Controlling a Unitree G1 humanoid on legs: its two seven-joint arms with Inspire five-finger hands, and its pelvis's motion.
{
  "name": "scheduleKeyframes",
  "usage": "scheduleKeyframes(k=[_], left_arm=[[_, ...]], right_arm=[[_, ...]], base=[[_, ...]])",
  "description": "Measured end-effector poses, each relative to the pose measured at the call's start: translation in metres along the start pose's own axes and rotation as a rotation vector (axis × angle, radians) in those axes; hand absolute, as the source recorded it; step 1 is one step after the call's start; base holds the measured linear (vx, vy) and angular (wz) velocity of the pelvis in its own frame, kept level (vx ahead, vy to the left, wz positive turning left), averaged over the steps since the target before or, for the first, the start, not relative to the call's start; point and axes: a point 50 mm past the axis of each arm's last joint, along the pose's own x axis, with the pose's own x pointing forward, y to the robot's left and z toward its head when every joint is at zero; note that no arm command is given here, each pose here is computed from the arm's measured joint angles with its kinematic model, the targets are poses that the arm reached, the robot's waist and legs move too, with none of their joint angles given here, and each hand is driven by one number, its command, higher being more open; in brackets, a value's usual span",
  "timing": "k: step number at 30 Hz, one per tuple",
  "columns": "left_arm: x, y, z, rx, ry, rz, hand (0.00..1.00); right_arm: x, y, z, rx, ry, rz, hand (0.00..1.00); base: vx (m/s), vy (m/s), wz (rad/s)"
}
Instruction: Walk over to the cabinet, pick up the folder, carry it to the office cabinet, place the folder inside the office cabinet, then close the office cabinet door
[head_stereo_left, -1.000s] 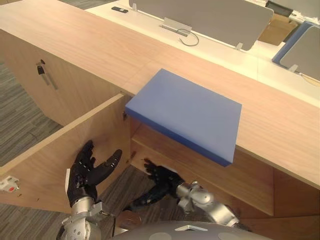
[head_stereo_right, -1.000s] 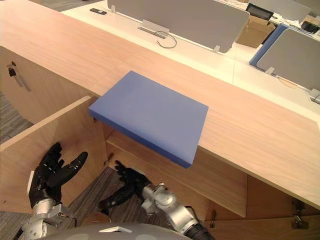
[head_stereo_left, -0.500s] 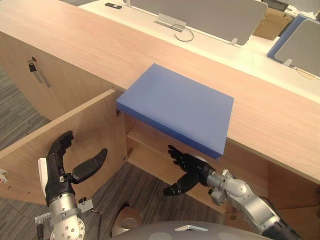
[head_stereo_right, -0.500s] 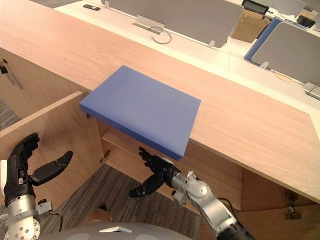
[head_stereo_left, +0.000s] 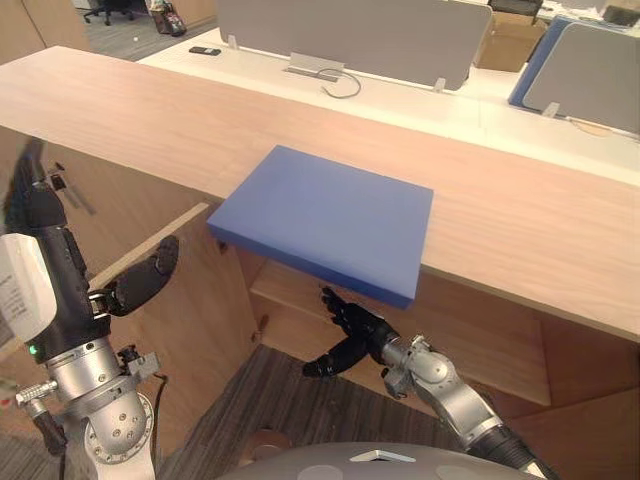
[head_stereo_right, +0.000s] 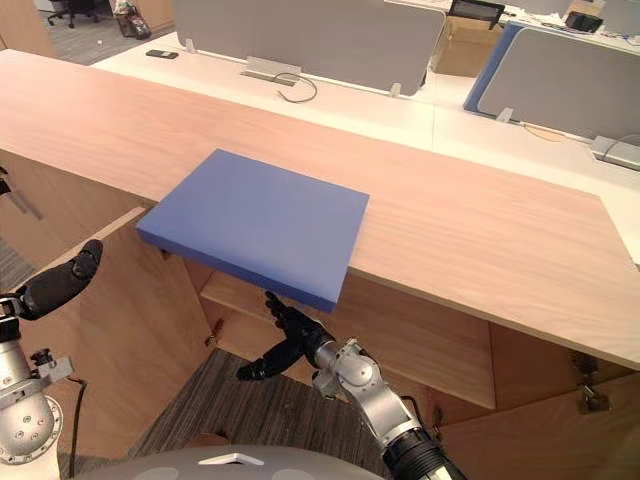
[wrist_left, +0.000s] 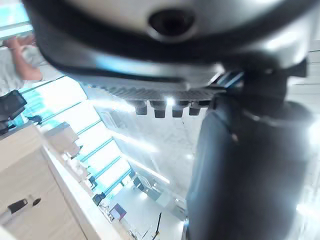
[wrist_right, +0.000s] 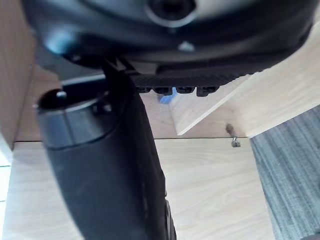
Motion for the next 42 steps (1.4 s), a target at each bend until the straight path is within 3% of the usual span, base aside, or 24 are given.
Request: scheduleKeyframes(k=[5, 18, 25, 35, 37, 38, 42], left_arm=[[0.001, 0.009, -0.007, 0.086, 0.02, 0.057, 1.0], [0.005, 0.011, -0.006, 0.078, 0.018, 0.122, 1.0], [-0.01, -0.02, 0.023, -0.085, -0.128, -0.135, 1.0], [-0.02, -0.036, 0.049, -0.239, -0.264, -0.251, 1.0], [-0.026, -0.046, 0.053, -0.28, -0.286, -0.309, 1.0], [-0.031, -0.057, 0.058, -0.317, -0.322, -0.378, 1.0], [-0.042, -0.066, 0.063, -0.365, -0.343, -0.457, 1.0]], right_arm=[[0.003, -0.004, 0.007, 0.041, -0.038, -0.056, 1.0], [-0.004, -0.001, -0.01, 0.115, -0.001, -0.139, 1.0], [-0.026, 0.007, -0.086, 0.126, 0.284, -0.197, 1.0], [-0.021, 0.01, -0.096, 0.071, 0.325, -0.17, 1.0], [-0.011, 0.008, -0.116, 0.084, 0.437, -0.141, 1.0], [-0.012, 0.005, -0.137, 0.101, 0.604, -0.164, 1.0], [-0.036, 0.008, -0.165, 0.095, 0.812, -0.209, 1.0]], base=[[0.02, 0.019, -0.08], [-0.01, 0.024, -0.02], [-0.01, 0.033, -0.09], [0.0, 0.015, -0.04], [-0.02, 0.016, 0.09], [-0.03, 0.031, 0.3], [0.01, 0.032, 0.56]])
